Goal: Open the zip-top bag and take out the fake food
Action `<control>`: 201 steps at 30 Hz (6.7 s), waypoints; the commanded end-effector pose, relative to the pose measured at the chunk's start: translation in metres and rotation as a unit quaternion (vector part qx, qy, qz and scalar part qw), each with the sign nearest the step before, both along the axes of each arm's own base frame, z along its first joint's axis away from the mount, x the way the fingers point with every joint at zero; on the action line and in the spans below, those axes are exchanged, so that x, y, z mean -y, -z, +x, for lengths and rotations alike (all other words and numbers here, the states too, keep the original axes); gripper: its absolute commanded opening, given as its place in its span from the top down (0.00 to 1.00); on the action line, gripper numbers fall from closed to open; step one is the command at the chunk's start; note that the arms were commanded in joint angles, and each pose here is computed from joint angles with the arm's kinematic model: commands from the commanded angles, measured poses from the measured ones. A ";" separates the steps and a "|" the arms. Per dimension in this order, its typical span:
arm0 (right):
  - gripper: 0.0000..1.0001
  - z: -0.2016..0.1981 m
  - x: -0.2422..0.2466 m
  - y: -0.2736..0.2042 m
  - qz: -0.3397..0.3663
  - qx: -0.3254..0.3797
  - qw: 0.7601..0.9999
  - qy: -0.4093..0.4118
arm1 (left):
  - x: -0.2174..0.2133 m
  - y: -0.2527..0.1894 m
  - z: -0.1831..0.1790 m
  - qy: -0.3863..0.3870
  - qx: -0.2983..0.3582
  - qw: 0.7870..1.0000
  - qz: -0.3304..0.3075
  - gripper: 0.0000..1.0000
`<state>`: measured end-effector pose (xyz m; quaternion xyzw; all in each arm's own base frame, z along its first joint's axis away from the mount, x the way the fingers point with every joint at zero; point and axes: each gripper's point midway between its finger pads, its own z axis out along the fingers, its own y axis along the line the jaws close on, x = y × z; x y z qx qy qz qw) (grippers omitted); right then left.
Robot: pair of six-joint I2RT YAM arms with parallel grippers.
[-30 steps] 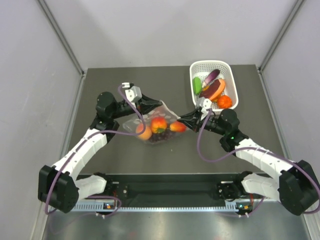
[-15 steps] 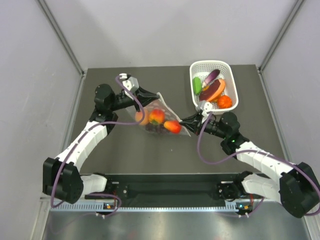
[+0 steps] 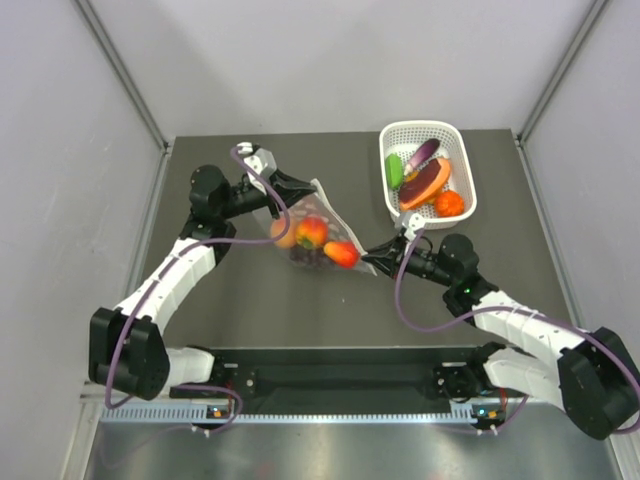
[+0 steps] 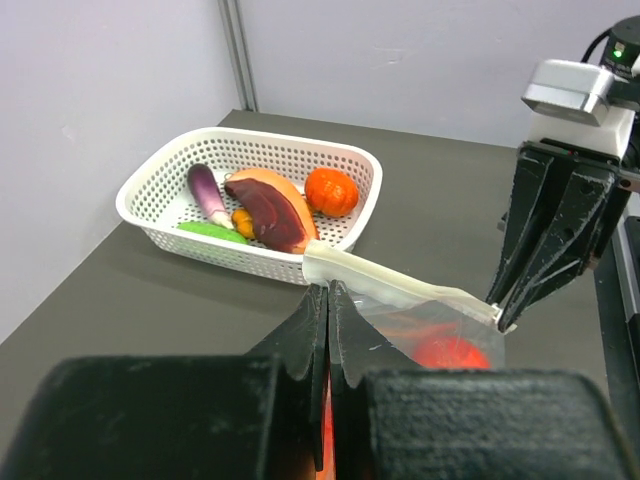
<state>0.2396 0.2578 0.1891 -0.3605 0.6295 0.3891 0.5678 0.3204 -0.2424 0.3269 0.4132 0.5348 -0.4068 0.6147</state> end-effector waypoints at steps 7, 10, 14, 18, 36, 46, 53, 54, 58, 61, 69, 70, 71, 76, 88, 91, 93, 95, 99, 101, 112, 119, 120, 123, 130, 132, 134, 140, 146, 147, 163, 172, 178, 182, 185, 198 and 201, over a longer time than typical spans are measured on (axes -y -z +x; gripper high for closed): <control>0.98 -0.015 0.001 0.011 0.001 -0.013 1.000 0.015 | -0.016 -0.047 0.016 -0.045 0.080 0.995 -0.036 1.00; 0.98 -0.019 0.000 0.015 -0.002 -0.016 1.000 0.017 | -0.020 -0.048 0.017 -0.051 0.082 0.995 -0.038 1.00; 0.98 -0.025 -0.001 0.020 -0.005 -0.022 1.000 0.021 | -0.024 -0.047 0.019 -0.059 0.080 0.994 -0.040 1.00; 0.98 -0.034 -0.002 0.025 -0.003 -0.030 0.999 0.018 | -0.025 -0.046 0.022 -0.060 0.076 0.994 -0.043 1.00; 0.23 -0.030 -0.009 -0.006 -0.008 0.004 1.000 0.028 | -0.019 -0.024 -0.010 0.023 0.079 0.997 -0.014 1.00; 0.22 -0.023 0.000 -0.082 0.034 0.105 0.992 0.054 | -0.008 0.003 -0.053 0.117 0.076 0.990 0.030 1.00; 0.25 0.000 -0.013 -0.082 0.014 0.121 0.991 0.063 | 0.003 0.007 -0.069 0.141 0.093 0.984 0.052 1.00; 0.25 0.002 -0.014 -0.083 0.013 0.123 0.990 0.064 | 0.004 0.007 -0.070 0.142 0.093 0.984 0.053 1.00; 0.26 0.002 -0.019 -0.075 0.004 0.119 0.991 0.053 | 0.008 0.007 -0.074 0.145 0.096 0.983 0.055 1.00; 0.27 -0.004 -0.020 -0.072 0.006 0.117 0.992 0.040 | 0.011 0.008 -0.074 0.147 0.095 0.983 0.055 1.00; 0.30 0.002 -0.025 -0.062 -0.005 0.109 0.993 0.039 | 0.018 0.012 -0.073 0.158 0.088 0.981 0.064 1.00; 0.31 0.005 -0.026 -0.057 -0.010 0.104 0.994 0.039 | 0.019 0.015 -0.074 0.160 0.083 0.981 0.066 1.00; 0.32 0.006 -0.027 -0.057 -0.010 0.105 0.994 0.040 | 0.020 0.014 -0.074 0.160 0.088 0.981 0.067 1.00; 0.37 0.014 -0.032 -0.051 -0.018 0.100 0.994 0.044 | 0.025 0.017 -0.076 0.171 0.088 0.979 0.074 1.00; 0.90 0.011 -0.059 -0.036 -0.019 0.083 0.996 -0.022 | 0.051 0.042 -0.054 0.173 0.060 0.977 0.108 1.00; 1.00 0.012 -0.063 -0.034 -0.012 0.071 0.997 -0.025 | 0.059 0.042 -0.042 0.156 0.062 0.980 0.106 0.95; 1.00 0.018 -0.062 -0.033 -0.006 0.053 0.999 -0.005 | 0.061 0.046 -0.031 0.133 0.056 0.984 0.101 0.86; 1.00 0.027 -0.059 -0.032 -0.005 0.041 0.999 0.019 | 0.060 0.046 -0.007 0.073 0.057 0.992 0.090 0.75; 1.00 0.044 -0.055 -0.026 0.005 -0.002 0.998 0.056 | 0.057 0.035 0.018 -0.001 0.065 0.996 0.061 0.61; 1.00 0.051 -0.053 -0.025 0.006 -0.011 0.998 0.068 | 0.051 0.023 0.027 -0.047 0.076 0.995 0.039 0.58; 1.00 0.091 -0.034 -0.009 0.026 -0.057 0.991 0.115 | 0.038 -0.029 0.012 -0.194 0.099 0.976 -0.025 0.47; 1.00 0.111 -0.020 -0.012 0.066 -0.074 0.987 0.127 | 0.032 0.002 0.014 -0.254 0.003 0.967 -0.015 0.12; 1.00 0.113 -0.019 -0.012 0.070 -0.079 0.986 0.128 | 0.032 0.013 0.014 -0.266 -0.013 0.964 -0.013 0.12; 1.00 0.112 -0.021 -0.018 0.082 -0.078 0.986 0.122 | 0.026 0.054 0.015 -0.304 -0.048 0.951 0.008 0.12; 1.00 0.114 -0.019 -0.022 0.093 -0.086 0.983 0.135 | 0.057 0.110 -0.018 -0.276 -0.100 0.955 0.029 0.12; 1.00 0.114 -0.017 -0.021 0.092 -0.088 0.982 0.138 | 0.065 0.115 -0.024 -0.276 -0.104 0.955 0.021 0.12; 1.00 0.114 -0.016 -0.020 0.092 -0.089 0.982 0.142 | 0.071 0.124 -0.028 -0.273 -0.111 0.955 0.020 0.11; 1.00 0.111 -0.013 -0.016 0.090 -0.087 0.982 0.144 | 0.082 0.136 -0.021 -0.291 -0.126 0.948 0.015 0.11; 1.00 0.104 -0.012 -0.018 0.093 -0.083 0.983 0.135 | 0.092 0.147 -0.005 -0.315 -0.129 0.940 0.013 0.11; 1.00 0.103 -0.012 -0.016 0.091 -0.085 0.983 0.134 | 0.093 0.144 -0.001 -0.322 -0.128 0.938 0.008 0.11; 1.00 0.092 -0.004 -0.014 0.074 -0.086 0.984 0.139 | 0.050 0.130 0.009 -0.407 -0.081 0.905 0.093 1.00; 1.00 0.084 0.000 -0.018 0.071 -0.088 0.981 0.155 | 0.052 0.088 0.002 -0.363 -0.045 0.914 0.173 1.00; 1.00 0.071 -0.009 -0.008 0.060 -0.091 0.979 0.170 | 0.060 0.093 -0.004 -0.301 -0.028 0.914 0.272 1.00; 1.00 0.060 -0.011 0.009 0.061 -0.107 0.978 0.171 | 0.070 0.091 -0.006 -0.241 -0.016 0.927 0.287 1.00; 1.00 0.055 -0.009 0.020 0.065 -0.116 0.976 0.174 | 0.073 0.101 -0.008 -0.205 -0.023 0.930 0.303 0.93; 1.00 0.061 0.010 0.038 0.140 -0.150 0.949 0.240 | 0.076 0.148 0.011 -0.257 -0.082 0.935 0.230 0.55; 1.00 0.063 0.009 0.040 0.141 -0.153 0.948 0.241 | 0.074 0.131 0.005 -0.267 -0.082 0.944 0.175 0.46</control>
